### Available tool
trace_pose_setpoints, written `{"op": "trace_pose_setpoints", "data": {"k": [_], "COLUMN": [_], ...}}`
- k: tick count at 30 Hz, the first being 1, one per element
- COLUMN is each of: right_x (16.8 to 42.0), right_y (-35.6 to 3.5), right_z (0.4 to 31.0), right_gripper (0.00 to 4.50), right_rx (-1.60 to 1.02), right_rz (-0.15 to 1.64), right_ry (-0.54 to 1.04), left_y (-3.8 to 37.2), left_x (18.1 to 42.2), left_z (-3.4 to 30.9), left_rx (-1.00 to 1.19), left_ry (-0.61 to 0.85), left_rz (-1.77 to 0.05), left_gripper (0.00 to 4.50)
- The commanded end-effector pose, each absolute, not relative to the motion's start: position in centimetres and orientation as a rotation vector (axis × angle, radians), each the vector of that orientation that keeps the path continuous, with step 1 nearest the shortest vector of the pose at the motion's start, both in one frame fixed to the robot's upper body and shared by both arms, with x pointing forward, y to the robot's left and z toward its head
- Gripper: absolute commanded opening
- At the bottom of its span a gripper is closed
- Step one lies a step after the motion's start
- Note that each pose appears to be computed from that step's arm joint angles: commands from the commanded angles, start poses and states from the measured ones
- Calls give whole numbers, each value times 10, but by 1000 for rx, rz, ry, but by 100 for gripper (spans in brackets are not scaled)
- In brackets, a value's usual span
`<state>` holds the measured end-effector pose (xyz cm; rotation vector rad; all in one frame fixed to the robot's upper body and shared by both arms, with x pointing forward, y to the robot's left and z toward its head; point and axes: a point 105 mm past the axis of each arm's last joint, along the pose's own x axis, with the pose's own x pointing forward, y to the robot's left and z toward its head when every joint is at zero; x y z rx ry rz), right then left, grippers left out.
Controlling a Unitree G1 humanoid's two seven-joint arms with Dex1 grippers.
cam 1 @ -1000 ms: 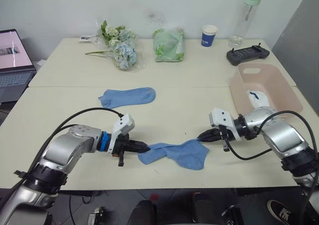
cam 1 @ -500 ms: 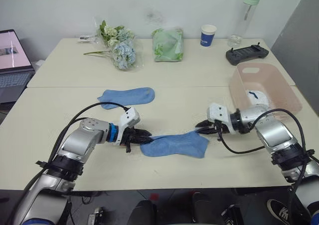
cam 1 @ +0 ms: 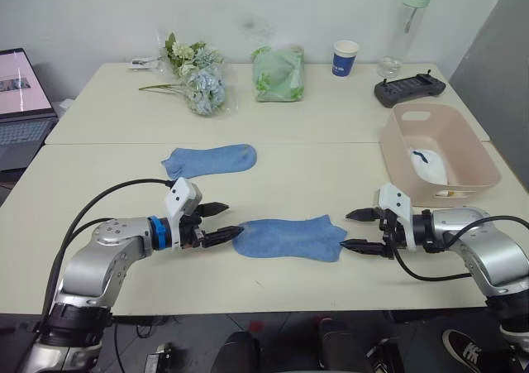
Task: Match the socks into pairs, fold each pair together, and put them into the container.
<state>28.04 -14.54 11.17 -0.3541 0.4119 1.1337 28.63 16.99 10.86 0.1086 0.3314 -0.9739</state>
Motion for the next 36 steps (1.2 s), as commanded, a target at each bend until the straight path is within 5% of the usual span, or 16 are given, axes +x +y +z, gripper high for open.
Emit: {"op": "trace_pose_setpoints", "data": {"k": [1, 6, 9, 12, 20, 36], "right_x": [280, 275, 273, 273, 276, 282], "right_y": [-145, -152, -150, -147, -142, -150], "right_z": [118, 98, 95, 95, 98, 115], "right_gripper": [376, 376, 379, 313, 23, 4], "right_rx": [-300, -282, -266, -256, -245, -284], "right_rz": [1076, 1028, 1027, 1030, 1037, 1042], "right_ry": [380, 438, 442, 431, 419, 437], "left_y": [171, 174, 176, 178, 177, 183], "left_x": [282, 277, 274, 273, 275, 281], "left_z": [102, 83, 78, 76, 77, 85], "left_rx": [122, 102, 107, 116, 102, 138], "left_ry": [338, 384, 395, 401, 395, 385], "left_rz": [-919, -876, -872, -870, -876, -867], "left_gripper": [396, 396, 340, 244, 0, 0]}}
